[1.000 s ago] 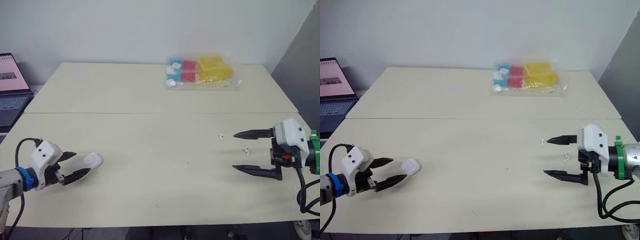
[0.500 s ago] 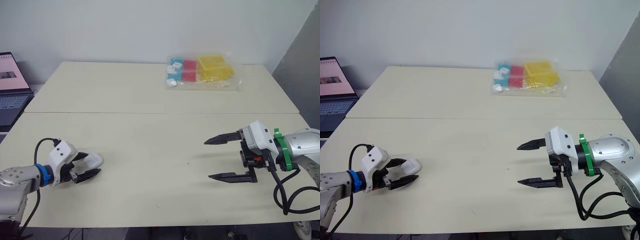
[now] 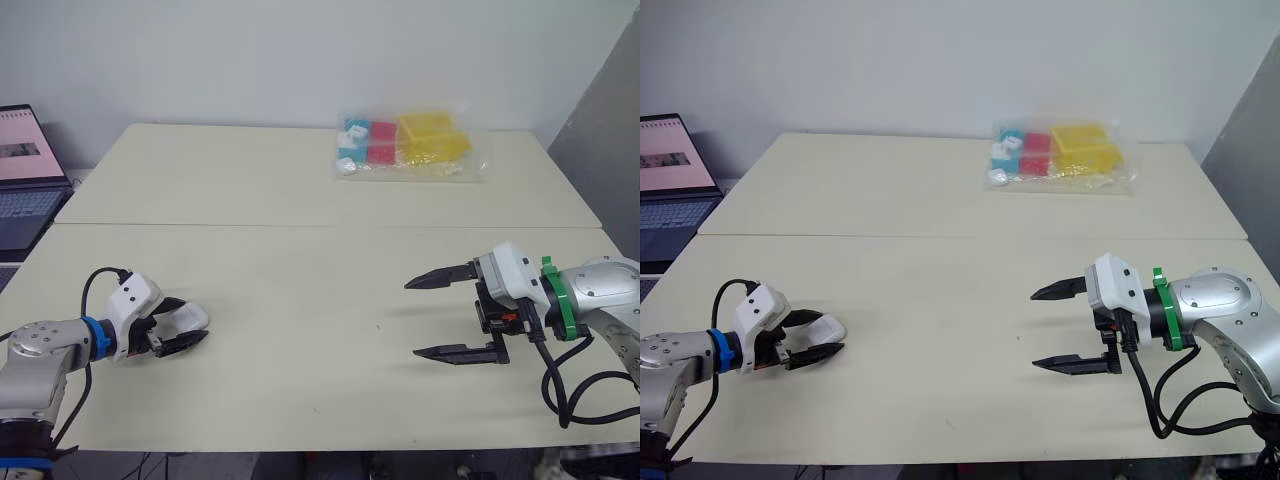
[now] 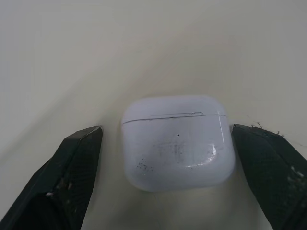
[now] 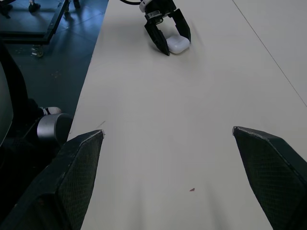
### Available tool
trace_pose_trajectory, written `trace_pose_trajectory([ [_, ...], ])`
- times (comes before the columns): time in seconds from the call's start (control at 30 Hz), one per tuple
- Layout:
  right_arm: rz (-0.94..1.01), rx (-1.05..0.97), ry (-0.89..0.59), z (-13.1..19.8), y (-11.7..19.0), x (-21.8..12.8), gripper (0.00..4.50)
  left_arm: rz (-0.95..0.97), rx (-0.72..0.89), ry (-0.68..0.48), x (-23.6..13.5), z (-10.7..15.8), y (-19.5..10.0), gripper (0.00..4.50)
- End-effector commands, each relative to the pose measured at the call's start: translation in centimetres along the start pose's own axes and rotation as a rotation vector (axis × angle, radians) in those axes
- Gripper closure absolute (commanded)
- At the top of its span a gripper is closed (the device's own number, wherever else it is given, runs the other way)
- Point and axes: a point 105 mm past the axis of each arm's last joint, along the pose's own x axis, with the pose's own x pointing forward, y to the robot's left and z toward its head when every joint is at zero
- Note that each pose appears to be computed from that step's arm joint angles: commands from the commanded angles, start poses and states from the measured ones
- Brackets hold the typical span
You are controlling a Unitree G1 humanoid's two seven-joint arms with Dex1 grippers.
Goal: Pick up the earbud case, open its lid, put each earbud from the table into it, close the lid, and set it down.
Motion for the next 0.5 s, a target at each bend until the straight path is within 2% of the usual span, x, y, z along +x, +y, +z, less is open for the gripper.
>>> trace_pose_trajectory([
  [0.03, -0.008, -0.048, -0.019, 1.2, -0.1, -0.1, 0.0, -0.051, -0.016, 0.066, 0.4, -1.4, -0.8, 0.89],
  [0.13, -0.012, -0.05, -0.021, 1.3, -0.2, -0.2, 0.0, -0.08, -0.019, 0.066, 0.4, -1.5, -1.2, 1.67],
  [0.27, -0.032, -0.032, -0.016, 1.2, -0.4, -0.5, 0.0, -0.138, 0.005, 0.011, 0.9, -0.3, -2.6, 1.67],
  [0.4, -0.08, 0.032, -0.023, 1.2, -0.6, -1.1, 0.0, -0.251, 0.13, -0.109, 3.0, 3.9, -5.8, 1.67],
  [0.5, -0.152, 0.152, -0.073, 1.2, -0.6, -1.3, 0.0, -0.322, 0.243, -0.285, 5.6, 8.8, -9.2, 1.67],
])
